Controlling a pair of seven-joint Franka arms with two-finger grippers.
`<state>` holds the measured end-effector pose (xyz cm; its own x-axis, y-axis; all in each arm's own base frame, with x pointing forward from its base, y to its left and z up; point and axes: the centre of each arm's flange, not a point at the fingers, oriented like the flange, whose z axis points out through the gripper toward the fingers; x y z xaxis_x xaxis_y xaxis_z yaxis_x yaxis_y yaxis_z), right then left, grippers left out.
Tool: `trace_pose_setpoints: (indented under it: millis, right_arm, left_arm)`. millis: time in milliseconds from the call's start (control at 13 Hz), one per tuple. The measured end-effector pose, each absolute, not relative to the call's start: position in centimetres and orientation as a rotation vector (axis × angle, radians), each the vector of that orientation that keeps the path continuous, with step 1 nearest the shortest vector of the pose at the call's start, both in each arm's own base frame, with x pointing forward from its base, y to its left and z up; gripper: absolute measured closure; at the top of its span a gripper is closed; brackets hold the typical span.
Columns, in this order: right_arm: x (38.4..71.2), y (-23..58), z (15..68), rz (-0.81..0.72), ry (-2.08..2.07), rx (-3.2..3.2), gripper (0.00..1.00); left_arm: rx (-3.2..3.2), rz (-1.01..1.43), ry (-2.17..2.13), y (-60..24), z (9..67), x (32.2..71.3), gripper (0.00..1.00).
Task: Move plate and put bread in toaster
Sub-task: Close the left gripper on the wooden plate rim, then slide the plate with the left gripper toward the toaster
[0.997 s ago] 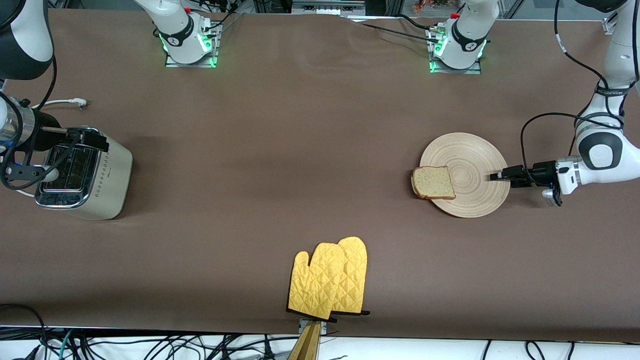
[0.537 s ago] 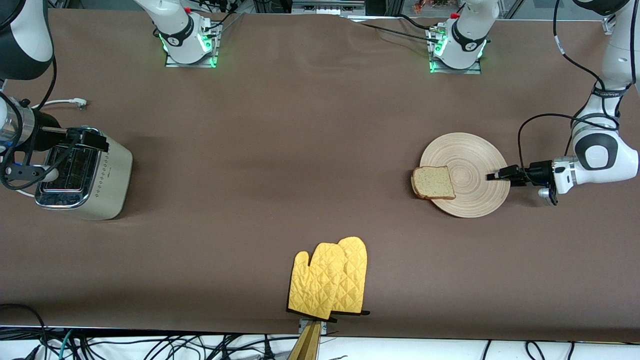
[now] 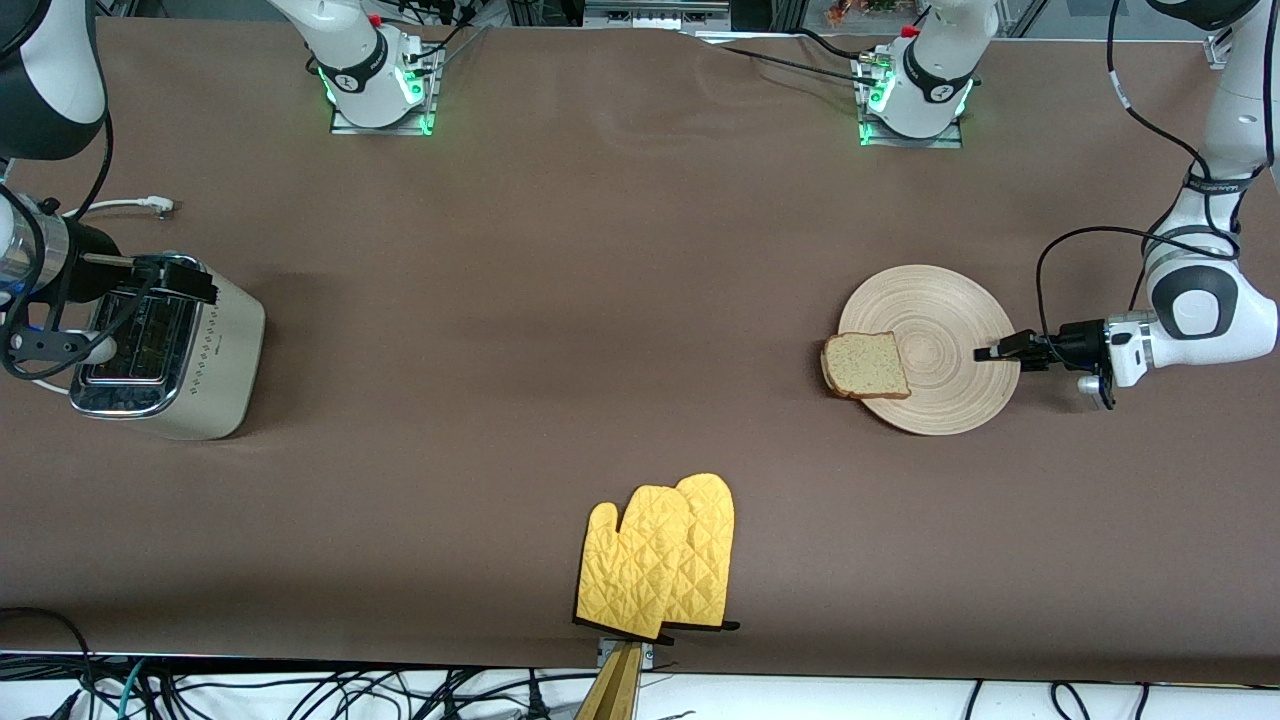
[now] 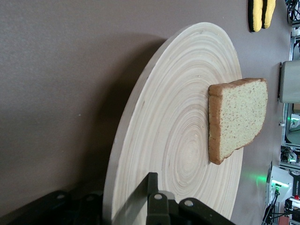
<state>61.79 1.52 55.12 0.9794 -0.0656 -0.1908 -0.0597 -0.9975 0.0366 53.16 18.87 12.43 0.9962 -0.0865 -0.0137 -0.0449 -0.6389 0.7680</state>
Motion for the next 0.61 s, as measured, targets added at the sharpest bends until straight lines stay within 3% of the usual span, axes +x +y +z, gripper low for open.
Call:
trace_pose_setpoints:
  millis: [614]
  right_arm:
    - [61.8,1.5,55.1,-0.302,-0.099,3.095,0.00]
  left_arm:
    - [2.213,-0.025,-0.060,17.5,12.8,54.0,0.83]
